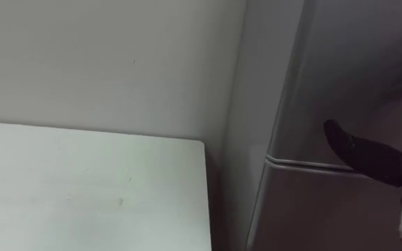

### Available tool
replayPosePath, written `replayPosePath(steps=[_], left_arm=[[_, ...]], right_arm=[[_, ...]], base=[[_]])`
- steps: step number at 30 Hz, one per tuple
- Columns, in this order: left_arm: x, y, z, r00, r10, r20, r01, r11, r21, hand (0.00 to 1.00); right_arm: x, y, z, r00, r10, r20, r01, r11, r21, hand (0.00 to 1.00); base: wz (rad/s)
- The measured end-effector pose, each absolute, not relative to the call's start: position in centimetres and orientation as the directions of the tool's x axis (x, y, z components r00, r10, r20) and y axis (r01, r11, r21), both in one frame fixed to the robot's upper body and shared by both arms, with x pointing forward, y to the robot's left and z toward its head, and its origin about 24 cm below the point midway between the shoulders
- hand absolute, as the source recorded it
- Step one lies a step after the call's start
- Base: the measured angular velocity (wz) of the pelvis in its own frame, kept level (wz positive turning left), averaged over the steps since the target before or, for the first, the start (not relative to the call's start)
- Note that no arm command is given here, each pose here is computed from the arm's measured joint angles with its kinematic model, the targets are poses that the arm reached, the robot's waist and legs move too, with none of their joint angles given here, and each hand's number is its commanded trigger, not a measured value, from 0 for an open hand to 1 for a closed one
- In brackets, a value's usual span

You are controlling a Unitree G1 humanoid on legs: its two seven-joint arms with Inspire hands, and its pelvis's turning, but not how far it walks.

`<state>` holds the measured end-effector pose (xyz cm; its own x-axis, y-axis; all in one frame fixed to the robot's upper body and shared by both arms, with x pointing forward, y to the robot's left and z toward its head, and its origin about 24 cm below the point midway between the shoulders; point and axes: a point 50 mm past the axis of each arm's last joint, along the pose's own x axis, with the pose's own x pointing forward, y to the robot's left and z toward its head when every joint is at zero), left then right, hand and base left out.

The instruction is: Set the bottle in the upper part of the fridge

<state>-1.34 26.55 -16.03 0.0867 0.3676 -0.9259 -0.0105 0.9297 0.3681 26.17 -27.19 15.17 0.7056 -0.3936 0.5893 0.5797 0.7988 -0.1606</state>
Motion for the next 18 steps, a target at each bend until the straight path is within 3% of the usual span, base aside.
replayPosePath(steps=[9,18], left_arm=[[-0.1,26.5,-16.0,0.132,0.372,-0.919,-0.003,0.927,0.375,0.00],[-0.8,26.9,-15.8,0.131,0.383,-0.914,-0.010,0.923,0.385,0.00]], right_arm=[[27.2,-29.3,13.5,0.729,-0.453,0.513,0.608,0.773,-0.181,0.00],[27.0,-29.8,13.6,0.715,-0.523,0.465,0.594,0.805,-0.008,0.00]], base=[[0.04],[0.05]])
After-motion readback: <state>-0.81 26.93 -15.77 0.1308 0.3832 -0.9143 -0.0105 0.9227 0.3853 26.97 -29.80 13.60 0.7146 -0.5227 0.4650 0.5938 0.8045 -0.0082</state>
